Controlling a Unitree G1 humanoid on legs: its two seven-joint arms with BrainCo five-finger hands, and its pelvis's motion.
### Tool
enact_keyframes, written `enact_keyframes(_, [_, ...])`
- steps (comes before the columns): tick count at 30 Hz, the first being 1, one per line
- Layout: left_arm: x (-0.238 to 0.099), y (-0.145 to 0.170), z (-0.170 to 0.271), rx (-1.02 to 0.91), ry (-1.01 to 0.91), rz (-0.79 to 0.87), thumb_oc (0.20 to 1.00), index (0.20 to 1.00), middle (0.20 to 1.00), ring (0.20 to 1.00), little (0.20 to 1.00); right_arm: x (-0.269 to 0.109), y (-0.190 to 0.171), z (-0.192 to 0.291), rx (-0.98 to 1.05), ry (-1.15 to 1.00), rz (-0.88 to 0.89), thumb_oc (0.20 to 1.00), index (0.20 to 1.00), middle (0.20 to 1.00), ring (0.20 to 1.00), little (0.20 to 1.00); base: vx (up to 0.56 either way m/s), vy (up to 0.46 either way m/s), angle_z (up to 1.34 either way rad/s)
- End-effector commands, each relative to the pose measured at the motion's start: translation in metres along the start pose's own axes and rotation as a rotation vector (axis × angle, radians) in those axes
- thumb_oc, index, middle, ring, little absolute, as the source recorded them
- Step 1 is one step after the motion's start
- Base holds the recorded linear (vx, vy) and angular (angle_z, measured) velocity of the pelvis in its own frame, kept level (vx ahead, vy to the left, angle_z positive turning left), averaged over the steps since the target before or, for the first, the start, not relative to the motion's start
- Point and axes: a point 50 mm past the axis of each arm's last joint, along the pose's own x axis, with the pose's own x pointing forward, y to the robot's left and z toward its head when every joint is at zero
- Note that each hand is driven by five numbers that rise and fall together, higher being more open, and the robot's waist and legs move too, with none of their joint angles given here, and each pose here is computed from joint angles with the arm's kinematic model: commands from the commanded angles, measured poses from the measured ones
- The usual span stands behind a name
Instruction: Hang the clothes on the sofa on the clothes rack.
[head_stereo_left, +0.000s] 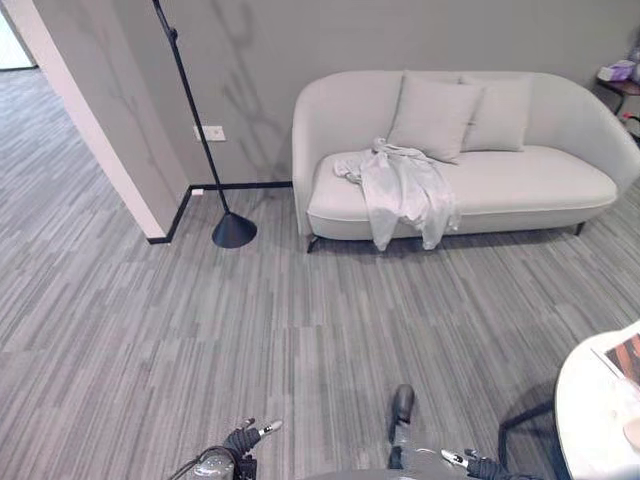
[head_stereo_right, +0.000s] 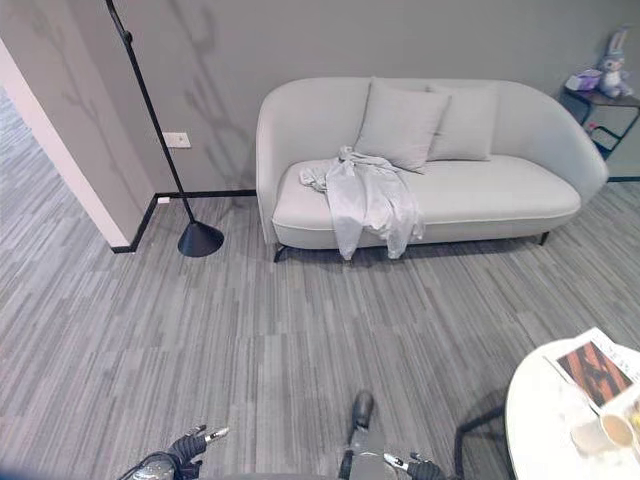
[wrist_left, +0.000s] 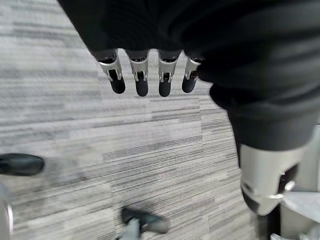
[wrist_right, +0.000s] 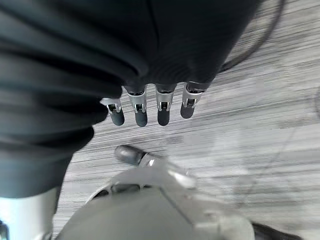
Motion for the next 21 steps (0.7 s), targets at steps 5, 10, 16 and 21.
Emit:
enact_keyframes(5, [0.002,-0.003,0.014,0.035,-0.059,-0.018,1.000,1.000,1.000,1.000,1.000,-0.010,-0.038,-0.014,0.022,0.045,-0.123,1.000,1.000,1.000,1.000,1.000,0.57,-0.377,0.30])
enact_keyframes(10, [0.003,-0.003,0.030,-0.005,-0.120,-0.014,1.000,1.000,1.000,1.000,1.000,-0.009,-0.046,-0.002,0.023,0.020,-0.152,1.000,1.000,1.000,1.000,1.000,0.31,-0.260,-0.17])
enact_keyframes(16, [0.002,-0.002,0.032,-0.071,-0.163,-0.004,1.000,1.000,1.000,1.000,1.000,-0.004,-0.042,0.024,-0.049,-0.049,-0.130,1.000,1.000,1.000,1.000,1.000,0.37,-0.068,-0.85])
enact_keyframes(21, [0.000,-0.002,0.012,-0.042,-0.092,-0.003,1.000,1.000,1.000,1.000,1.000,-0.002,-0.032,0.024,-0.065,-0.052,-0.109,1.000,1.000,1.000,1.000,1.000,0.34,-0.004,-0.70])
